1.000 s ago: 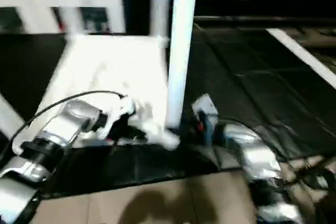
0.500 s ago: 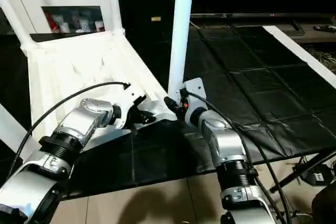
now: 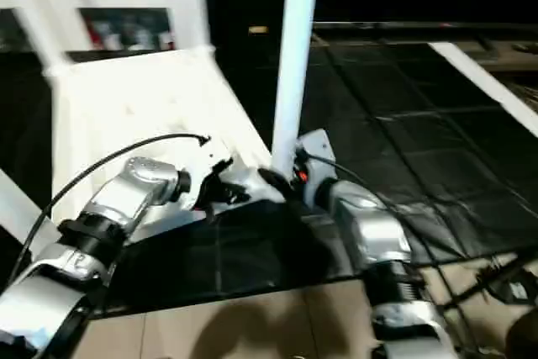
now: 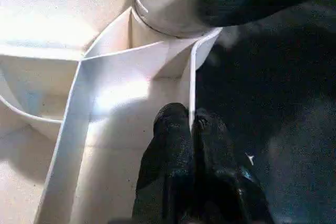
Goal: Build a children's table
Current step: Rotate leg to tighten
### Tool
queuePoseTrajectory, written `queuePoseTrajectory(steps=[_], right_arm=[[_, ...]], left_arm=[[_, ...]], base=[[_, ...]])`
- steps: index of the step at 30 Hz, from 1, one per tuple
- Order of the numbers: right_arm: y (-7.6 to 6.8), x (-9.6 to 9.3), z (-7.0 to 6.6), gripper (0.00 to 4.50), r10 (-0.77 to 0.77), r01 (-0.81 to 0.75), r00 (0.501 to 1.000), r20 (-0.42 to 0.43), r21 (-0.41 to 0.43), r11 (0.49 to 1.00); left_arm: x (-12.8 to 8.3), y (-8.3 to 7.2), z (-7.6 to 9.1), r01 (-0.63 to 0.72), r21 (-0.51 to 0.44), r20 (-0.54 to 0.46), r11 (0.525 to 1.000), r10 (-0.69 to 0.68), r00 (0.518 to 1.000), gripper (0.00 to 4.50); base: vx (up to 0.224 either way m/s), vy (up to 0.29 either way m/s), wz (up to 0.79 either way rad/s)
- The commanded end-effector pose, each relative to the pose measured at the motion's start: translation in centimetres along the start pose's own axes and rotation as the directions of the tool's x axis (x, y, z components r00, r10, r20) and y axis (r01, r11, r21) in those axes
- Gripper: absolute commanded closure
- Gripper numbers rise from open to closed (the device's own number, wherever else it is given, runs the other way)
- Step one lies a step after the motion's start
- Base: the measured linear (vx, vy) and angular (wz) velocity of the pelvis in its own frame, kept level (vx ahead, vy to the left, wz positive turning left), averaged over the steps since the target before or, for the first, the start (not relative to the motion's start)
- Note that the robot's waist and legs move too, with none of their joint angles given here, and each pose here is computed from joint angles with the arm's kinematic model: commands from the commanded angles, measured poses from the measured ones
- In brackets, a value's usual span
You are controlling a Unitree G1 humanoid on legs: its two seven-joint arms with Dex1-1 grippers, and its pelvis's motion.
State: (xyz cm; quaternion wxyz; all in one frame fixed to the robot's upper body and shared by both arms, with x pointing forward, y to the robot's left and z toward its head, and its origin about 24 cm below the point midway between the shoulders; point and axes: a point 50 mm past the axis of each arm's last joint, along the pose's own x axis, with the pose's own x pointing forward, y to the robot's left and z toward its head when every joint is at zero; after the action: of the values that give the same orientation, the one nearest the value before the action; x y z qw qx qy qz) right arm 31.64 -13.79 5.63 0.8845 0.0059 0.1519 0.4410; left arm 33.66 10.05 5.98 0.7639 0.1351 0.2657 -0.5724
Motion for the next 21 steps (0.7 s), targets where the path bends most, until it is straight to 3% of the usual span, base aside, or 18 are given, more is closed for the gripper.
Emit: queuePoseTrajectory(steps=[1,6,12,21], right_arm=[[1.2,0.2,0.5,0.77,0.136,-0.135,0.990,0.020,-0.044,0.990],[1.1,-1.3,0.2,0.77,0.238,-0.240,0.971,-0.031,-0.082,0.967],[0.8,-3.3,0.0,0.77,0.345,-0.351,0.936,-0.073,-0.094,0.932],[0.9,-4.0,-0.1,0.77,0.432,-0.443,0.895,-0.114,-0.099,0.891]], left_arm=[[0.4,-0.7,1.3,0.071,0.071,0.031,0.995,-0.073,0.997,4.50],[-0.5,-0.7,0.9,0.136,0.122,-0.006,0.983,-0.136,0.991,4.50],[-2.0,-1.5,0.5,0.297,0.206,-0.049,0.932,-0.293,0.955,4.50],[-2.8,-2.5,-0.5,0.434,0.257,-0.151,0.863,-0.407,0.901,4.50]], base=[[0.000,0.000,0.00],[0.000,0.000,0.00],[0.000,0.000,0.00],[0.000,0.000,0.00]])
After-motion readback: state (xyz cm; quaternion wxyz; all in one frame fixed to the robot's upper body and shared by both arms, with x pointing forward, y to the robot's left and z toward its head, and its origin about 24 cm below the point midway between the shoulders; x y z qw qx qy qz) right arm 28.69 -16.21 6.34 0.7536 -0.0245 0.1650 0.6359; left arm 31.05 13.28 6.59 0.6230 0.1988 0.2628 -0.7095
